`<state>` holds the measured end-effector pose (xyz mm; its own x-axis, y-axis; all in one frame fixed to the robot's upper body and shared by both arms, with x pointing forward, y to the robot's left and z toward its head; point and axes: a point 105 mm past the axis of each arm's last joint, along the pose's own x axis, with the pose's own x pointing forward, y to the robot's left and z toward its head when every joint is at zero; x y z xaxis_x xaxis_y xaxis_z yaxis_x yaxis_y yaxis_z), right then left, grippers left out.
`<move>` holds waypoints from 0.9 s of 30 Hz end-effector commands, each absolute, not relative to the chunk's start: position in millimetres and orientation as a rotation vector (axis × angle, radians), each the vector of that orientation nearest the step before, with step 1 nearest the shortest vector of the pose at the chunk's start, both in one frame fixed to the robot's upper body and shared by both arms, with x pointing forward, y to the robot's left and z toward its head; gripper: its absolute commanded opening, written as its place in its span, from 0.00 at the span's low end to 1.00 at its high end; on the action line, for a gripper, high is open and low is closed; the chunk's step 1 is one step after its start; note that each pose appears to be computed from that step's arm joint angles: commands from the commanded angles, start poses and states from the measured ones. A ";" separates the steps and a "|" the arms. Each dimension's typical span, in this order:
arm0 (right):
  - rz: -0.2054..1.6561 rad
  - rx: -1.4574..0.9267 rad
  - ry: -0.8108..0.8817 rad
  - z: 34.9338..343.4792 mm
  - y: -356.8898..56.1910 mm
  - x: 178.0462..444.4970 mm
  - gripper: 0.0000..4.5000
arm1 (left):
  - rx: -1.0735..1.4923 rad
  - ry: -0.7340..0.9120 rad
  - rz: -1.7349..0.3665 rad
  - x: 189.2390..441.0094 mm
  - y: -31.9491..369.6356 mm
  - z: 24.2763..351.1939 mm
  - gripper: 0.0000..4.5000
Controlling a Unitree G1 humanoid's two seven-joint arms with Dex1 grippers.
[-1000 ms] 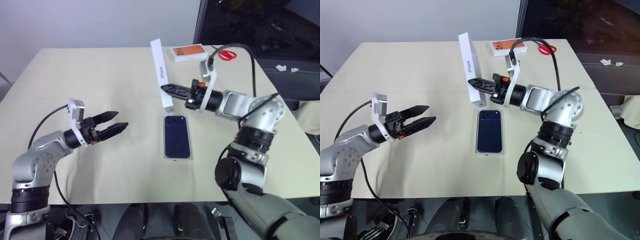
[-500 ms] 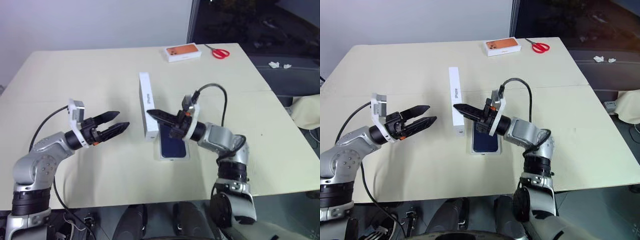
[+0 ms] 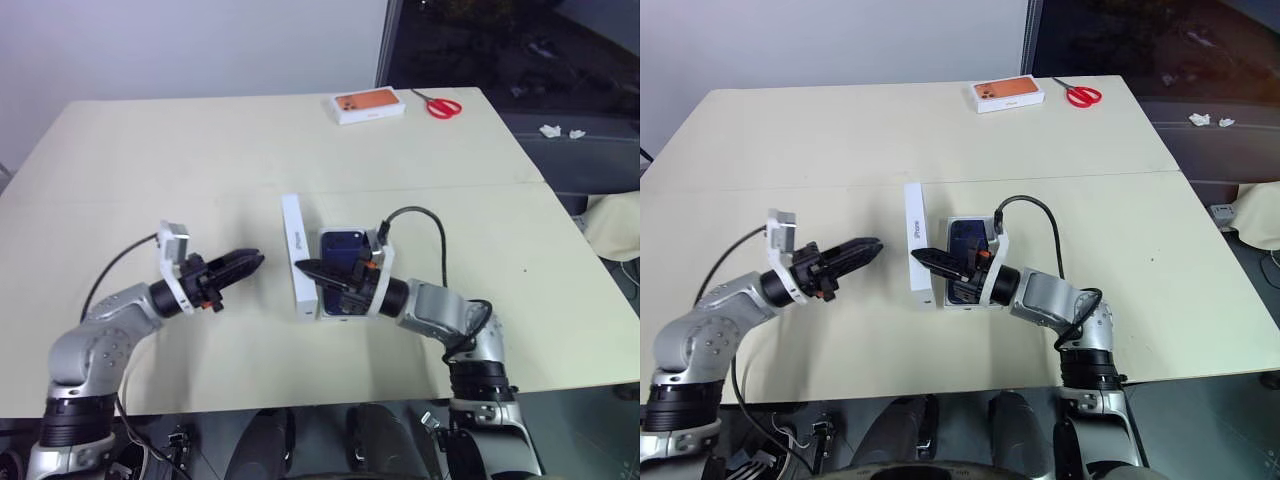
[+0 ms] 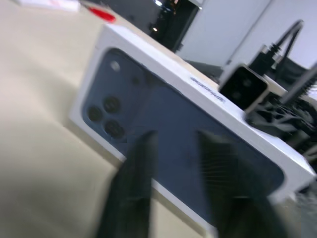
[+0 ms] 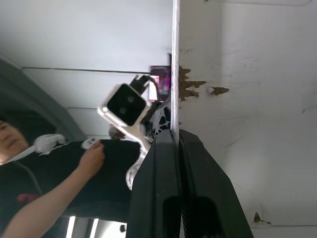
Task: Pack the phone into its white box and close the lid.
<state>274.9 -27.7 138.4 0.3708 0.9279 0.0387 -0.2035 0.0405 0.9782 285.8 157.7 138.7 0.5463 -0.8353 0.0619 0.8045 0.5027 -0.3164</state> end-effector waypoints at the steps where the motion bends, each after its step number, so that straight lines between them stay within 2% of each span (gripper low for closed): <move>1: 1.092 1.200 0.726 153.9 -27.5 268.4 0.00 | -0.301 0.074 -1.013 288.5 145.1 135.2 0.01; 4: 1.089 1.179 0.737 149.7 -31.6 265.9 0.00 | -0.302 0.074 -1.033 290.2 127.4 126.5 0.01; 7: 1.068 1.167 0.745 145.4 -36.3 265.9 0.20 | -0.309 0.060 -1.035 293.1 122.6 128.0 0.00; 12: 1.049 1.062 0.705 148.7 -50.2 271.3 0.76 | -0.308 0.075 -1.057 293.7 112.6 119.0 0.00; 14: 1.072 1.038 0.673 159.4 -57.6 274.2 0.99 | -0.311 0.076 -1.061 294.8 108.1 116.3 0.00; 18: 1.137 0.649 0.549 184.9 -88.4 276.9 0.99 | -0.339 0.055 -1.071 296.8 99.9 119.5 0.00; 20: 1.160 0.569 0.503 197.9 -104.9 280.6 0.99 | -0.342 0.053 -1.073 298.0 97.0 118.3 0.00; 22: 1.117 0.359 0.483 192.8 -124.7 288.9 0.99 | -0.346 0.050 -1.073 301.1 92.5 116.3 0.00; 25: 1.089 0.243 0.464 188.8 -143.0 298.7 0.99 | -0.359 0.048 -1.084 303.8 84.8 114.1 0.00; 27: 1.095 0.260 0.439 190.5 -143.8 302.8 0.99 | -0.365 0.051 -1.097 304.4 79.4 112.6 0.00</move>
<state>300.6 -146.4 178.5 0.3923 0.8806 -0.2659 -0.7630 0.4730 0.4407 304.6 86.0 105.8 0.4873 -0.8656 0.1149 0.8366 0.4252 -0.3454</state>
